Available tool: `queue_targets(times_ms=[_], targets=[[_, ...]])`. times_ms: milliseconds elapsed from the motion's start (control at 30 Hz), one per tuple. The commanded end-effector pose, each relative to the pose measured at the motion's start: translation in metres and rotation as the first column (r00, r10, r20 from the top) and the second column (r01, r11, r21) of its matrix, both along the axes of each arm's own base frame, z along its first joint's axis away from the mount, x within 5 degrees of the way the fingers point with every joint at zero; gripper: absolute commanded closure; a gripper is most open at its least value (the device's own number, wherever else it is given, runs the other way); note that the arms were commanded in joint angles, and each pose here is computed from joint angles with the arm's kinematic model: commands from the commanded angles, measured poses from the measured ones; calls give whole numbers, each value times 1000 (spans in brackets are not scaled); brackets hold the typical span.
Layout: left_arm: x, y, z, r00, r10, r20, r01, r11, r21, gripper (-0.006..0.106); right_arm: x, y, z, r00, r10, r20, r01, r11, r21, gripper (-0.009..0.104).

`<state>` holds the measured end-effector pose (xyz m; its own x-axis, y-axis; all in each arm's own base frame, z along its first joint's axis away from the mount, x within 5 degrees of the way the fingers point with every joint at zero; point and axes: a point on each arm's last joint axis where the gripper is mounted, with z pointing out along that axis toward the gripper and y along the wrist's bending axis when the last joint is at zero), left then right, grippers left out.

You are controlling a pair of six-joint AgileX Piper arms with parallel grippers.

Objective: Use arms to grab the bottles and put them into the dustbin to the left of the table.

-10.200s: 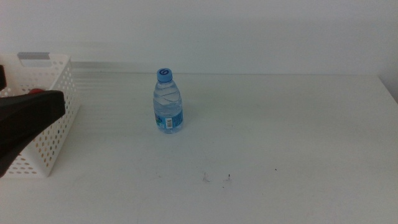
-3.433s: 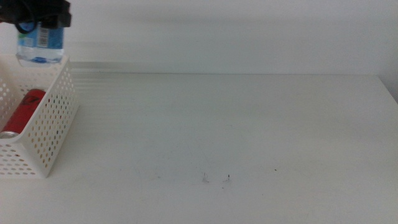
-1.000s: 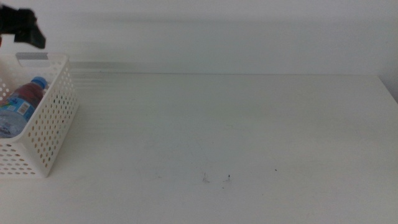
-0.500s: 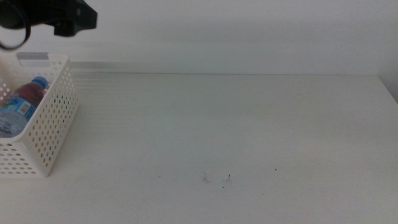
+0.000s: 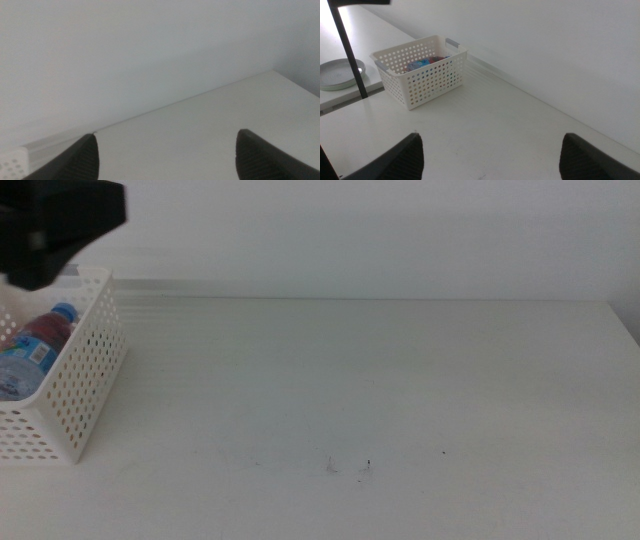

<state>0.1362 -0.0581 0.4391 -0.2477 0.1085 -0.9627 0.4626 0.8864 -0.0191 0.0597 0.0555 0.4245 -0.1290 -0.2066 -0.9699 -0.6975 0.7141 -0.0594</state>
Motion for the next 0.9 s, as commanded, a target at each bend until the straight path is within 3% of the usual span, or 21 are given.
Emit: queue_targets(times_ms=[0, 533, 700, 800, 867], targets=[[-10, 3, 3, 999, 3, 36, -3, 1000, 0, 7, -1, -1, 3, 1000, -1, 17, 0, 1000, 8, 13], [-21, 8, 7, 997, 12, 78, -13, 1000, 10, 7, -1, -1, 3, 1000, -1, 17, 0, 1000, 8, 13], [-17, 16, -9, 955, 115, 274, -106, 993, -47, 7, 5, 4, -36, 999, -11, 36, 11, 1000, 6, 13], [-25, 27, -47, 938, 160, 308, -187, 981, 59, 7, 13, 8, -81, 995, -65, -80, 64, 998, -15, 13], [-34, 34, -77, 947, 192, 259, -221, 972, 85, 7, 21, 6, -107, 979, -141, -144, 145, 989, 16, 13]])
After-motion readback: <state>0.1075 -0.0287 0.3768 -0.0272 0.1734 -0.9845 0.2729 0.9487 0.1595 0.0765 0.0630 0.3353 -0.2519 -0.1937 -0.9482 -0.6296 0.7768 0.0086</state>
